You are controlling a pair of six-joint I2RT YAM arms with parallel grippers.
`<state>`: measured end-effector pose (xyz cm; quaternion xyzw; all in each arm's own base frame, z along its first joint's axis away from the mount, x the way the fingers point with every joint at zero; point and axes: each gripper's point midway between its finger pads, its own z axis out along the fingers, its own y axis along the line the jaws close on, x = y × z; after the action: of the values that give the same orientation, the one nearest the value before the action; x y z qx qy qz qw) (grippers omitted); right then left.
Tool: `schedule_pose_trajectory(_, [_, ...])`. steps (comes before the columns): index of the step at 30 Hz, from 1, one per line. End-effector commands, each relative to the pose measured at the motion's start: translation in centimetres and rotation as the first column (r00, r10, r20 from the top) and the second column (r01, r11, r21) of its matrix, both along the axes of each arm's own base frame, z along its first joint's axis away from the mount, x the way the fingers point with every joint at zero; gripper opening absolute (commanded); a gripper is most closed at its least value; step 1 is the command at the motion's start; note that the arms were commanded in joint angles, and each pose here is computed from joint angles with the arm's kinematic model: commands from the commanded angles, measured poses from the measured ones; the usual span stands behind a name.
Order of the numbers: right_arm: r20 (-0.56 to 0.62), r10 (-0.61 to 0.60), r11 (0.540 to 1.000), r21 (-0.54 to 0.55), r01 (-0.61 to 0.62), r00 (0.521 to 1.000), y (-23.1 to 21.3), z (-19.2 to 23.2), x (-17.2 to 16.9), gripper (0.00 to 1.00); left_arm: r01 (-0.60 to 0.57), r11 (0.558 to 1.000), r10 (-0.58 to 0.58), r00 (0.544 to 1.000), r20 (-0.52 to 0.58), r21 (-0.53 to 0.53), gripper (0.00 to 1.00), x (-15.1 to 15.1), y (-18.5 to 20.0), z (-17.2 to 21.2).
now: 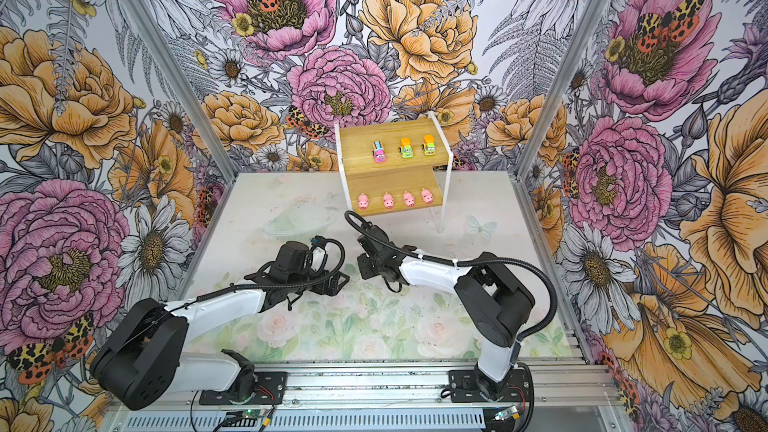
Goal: Place and organize the plastic toys onto the shelf
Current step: 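Lift the green-topped truck with the right gripper above the upper shelf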
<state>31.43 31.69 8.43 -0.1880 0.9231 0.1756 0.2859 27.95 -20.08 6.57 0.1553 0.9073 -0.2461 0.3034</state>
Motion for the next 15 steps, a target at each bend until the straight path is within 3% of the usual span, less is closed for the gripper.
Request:
schedule_pose_trajectory(1, [0.024, 0.037, 0.998, 0.040, -0.038, 0.999, 0.5, 5.1, -1.2, 0.18, -0.014, 1.000, 0.014, 1.000, 0.018, -0.009, 0.99, 0.8, 0.1, 0.6])
schedule_pose_trajectory(6, [0.112, 0.048, 0.996, 0.068, -0.056, 0.993, 0.1, 13.6, -1.7, 0.16, -0.003, 1.000, 0.003, 1.000, 0.017, -0.014, 0.99, 0.9, -0.2, 0.7])
schedule_pose_trajectory(15, [0.338, -0.084, 0.988, 0.151, 0.034, 0.938, -2.7, 28.4, 1.0, 0.16, 0.011, 1.000, -0.010, 0.999, 0.036, -0.021, 0.99, 0.7, -0.4, 1.3])
